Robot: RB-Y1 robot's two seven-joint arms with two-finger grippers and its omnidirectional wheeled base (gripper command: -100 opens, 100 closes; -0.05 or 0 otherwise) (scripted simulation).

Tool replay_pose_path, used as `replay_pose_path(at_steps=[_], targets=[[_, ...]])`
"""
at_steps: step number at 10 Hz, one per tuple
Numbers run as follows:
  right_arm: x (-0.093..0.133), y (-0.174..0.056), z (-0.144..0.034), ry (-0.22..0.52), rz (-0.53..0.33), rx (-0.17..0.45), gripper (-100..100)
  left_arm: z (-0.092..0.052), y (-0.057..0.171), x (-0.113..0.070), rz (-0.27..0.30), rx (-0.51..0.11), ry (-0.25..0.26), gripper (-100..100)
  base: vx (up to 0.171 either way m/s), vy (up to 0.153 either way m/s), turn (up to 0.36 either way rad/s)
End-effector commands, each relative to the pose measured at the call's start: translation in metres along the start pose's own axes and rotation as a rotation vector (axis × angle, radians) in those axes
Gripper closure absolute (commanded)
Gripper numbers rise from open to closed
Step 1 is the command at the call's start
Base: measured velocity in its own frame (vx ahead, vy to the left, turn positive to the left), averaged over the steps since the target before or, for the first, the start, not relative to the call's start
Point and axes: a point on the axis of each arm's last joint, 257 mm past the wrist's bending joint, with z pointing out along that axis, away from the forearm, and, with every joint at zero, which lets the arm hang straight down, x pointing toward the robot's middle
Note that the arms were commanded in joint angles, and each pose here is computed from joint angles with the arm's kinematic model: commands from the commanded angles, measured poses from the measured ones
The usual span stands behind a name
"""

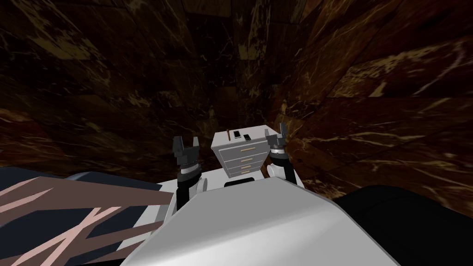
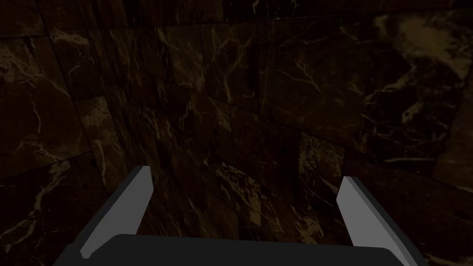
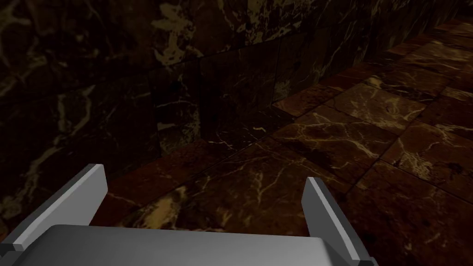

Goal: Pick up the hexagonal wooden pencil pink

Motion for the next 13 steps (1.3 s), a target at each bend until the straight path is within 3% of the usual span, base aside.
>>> replay_pose_path(at_steps=[1,5,13], targets=[[0.0,0.0,0.0,0.0,0.0,0.0,0,-0.001,0.002,0.004,0.017,-0.007,0.034,-100,0.0,-0.003,-0.042],[0.0,0.0,0.0,0.0,0.0,0.0,0,-0.008,0.014,0.013,0.09,-0.038,0.132,-100,-0.001,-0.008,-0.078],[0.0,0.0,0.0,0.0,0.0,0.0,0,-0.025,0.048,0.019,0.296,-0.117,0.332,-100,-0.001,-0.013,-0.115]])
